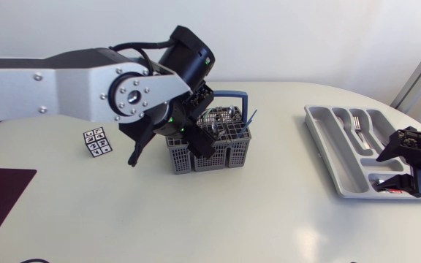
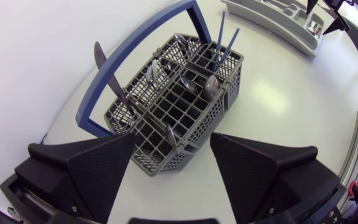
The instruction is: Transfer all utensils from the basket to the drawer tray.
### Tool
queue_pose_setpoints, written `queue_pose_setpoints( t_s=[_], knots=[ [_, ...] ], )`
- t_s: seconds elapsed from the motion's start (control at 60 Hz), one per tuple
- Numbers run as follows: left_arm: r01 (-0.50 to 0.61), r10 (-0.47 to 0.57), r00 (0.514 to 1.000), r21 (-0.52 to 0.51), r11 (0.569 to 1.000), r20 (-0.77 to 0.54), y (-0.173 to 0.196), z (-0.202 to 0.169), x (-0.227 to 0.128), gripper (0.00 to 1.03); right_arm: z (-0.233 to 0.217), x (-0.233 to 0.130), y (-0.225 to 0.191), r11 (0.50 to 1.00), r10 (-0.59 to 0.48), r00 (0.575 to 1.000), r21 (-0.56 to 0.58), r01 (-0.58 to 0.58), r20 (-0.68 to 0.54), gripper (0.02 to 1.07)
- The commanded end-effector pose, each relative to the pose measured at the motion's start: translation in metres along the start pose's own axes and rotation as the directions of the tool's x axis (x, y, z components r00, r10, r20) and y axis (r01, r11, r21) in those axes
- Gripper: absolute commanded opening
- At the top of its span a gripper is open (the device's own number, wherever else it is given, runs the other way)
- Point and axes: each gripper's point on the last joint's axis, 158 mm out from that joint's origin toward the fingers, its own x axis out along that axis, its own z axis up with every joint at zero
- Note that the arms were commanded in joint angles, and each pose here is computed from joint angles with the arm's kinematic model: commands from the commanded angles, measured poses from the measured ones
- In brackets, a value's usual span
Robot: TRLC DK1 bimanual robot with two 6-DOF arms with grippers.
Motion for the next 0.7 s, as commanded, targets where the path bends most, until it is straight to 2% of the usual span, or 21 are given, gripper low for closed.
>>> queue_pose_setpoints(
  t_s=[0.0,0.2,0.25,0.3,0.35,0.433,0.5,0.55,0.683],
  knots=[
    [-0.021,0.021,0.999,0.006,1.000,-0.031,0.000,0.003,0.010,0.72,0.018,0.005,0.019,0.998,0.027,1.000,0.063,-0.028,0.014,1.02],
    [-0.031,0.031,0.997,0.004,1.000,-0.071,-0.002,0.004,0.021,0.63,0.055,0.006,0.044,0.997,0.033,0.999,0.065,-0.035,0.030,1.02],
    [-0.035,0.035,0.996,0.004,0.999,-0.086,-0.002,0.003,0.024,0.58,0.064,0.006,0.052,0.998,0.037,0.999,0.058,-0.039,0.035,1.02],
    [-0.042,0.042,0.994,0.003,0.999,-0.097,-0.001,0.001,0.027,0.58,0.068,0.005,0.056,0.998,0.037,0.999,0.048,-0.039,0.038,1.02],
    [-0.049,0.048,0.993,0.000,0.999,-0.110,0.000,-0.002,0.031,0.49,0.071,0.004,0.060,0.999,0.035,0.999,0.037,-0.037,0.041,1.02],
    [-0.059,0.058,0.990,-0.004,0.998,-0.125,0.003,-0.006,0.035,0.42,0.076,0.003,0.062,0.999,0.032,0.999,0.033,-0.033,0.044,1.02],
    [-0.066,0.065,0.989,-0.005,0.998,-0.134,0.005,-0.008,0.037,0.40,0.077,0.003,0.062,0.999,0.031,0.998,0.032,-0.032,0.045,1.02],
    [-0.068,0.067,0.988,-0.003,0.998,-0.141,0.005,-0.010,0.037,0.33,0.079,0.002,0.062,0.999,0.029,0.998,0.033,-0.031,0.047,1.02],
    [-0.088,0.087,0.984,-0.001,0.996,-0.154,0.009,-0.013,0.040,0.31,0.086,0.003,0.068,0.999,0.035,0.998,0.022,-0.036,0.052,1.02]
  ],
)
